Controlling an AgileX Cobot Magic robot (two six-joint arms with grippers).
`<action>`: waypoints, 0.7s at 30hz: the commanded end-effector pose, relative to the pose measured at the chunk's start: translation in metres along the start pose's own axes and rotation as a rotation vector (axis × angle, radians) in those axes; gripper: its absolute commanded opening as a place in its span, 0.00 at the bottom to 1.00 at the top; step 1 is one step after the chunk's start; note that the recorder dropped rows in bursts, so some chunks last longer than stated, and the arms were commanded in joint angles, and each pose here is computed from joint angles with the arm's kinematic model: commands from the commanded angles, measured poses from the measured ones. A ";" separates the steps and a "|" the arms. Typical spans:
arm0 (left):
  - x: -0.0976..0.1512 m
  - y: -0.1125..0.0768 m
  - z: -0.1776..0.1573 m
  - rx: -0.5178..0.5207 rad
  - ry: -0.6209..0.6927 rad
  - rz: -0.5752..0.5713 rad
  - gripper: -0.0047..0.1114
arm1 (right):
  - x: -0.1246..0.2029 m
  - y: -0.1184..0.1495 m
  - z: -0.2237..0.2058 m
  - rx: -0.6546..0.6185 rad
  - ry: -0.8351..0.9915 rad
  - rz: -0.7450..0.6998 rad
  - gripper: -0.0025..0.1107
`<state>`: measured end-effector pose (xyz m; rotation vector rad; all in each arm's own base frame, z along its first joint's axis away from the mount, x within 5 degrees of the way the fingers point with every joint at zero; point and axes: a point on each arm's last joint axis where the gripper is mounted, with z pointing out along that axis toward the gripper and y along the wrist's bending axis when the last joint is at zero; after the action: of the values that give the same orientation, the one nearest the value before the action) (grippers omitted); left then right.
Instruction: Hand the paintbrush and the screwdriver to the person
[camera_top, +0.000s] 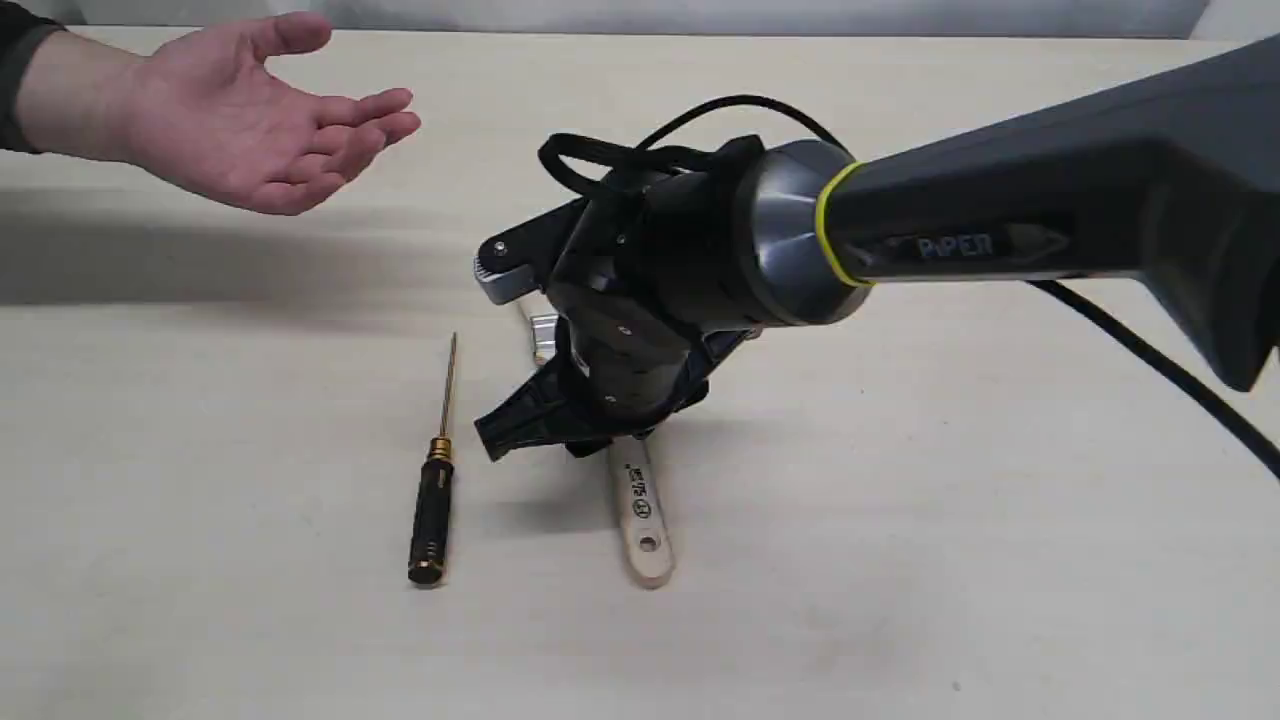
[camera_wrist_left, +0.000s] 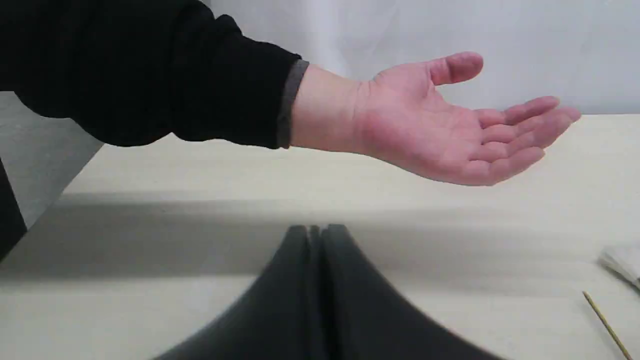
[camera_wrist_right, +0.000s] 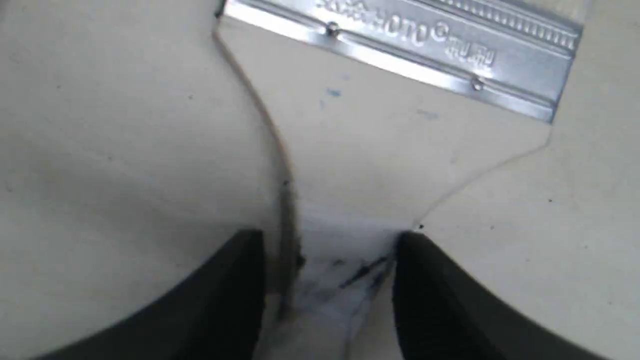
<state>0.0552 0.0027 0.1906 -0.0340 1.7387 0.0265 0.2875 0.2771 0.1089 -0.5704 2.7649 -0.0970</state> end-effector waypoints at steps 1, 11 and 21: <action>0.000 -0.001 0.000 0.009 -0.007 -0.002 0.04 | 0.013 -0.002 0.018 0.025 0.096 0.018 0.35; 0.000 -0.001 0.000 0.009 -0.007 -0.002 0.04 | 0.021 -0.005 0.016 0.061 0.191 -0.007 0.35; 0.000 -0.001 0.000 0.010 -0.005 -0.005 0.04 | 0.024 -0.002 0.016 0.032 0.216 0.039 0.50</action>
<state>0.0552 0.0027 0.1906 -0.0340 1.7387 0.0265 0.2824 0.2733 0.1086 -0.5304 2.8660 -0.1239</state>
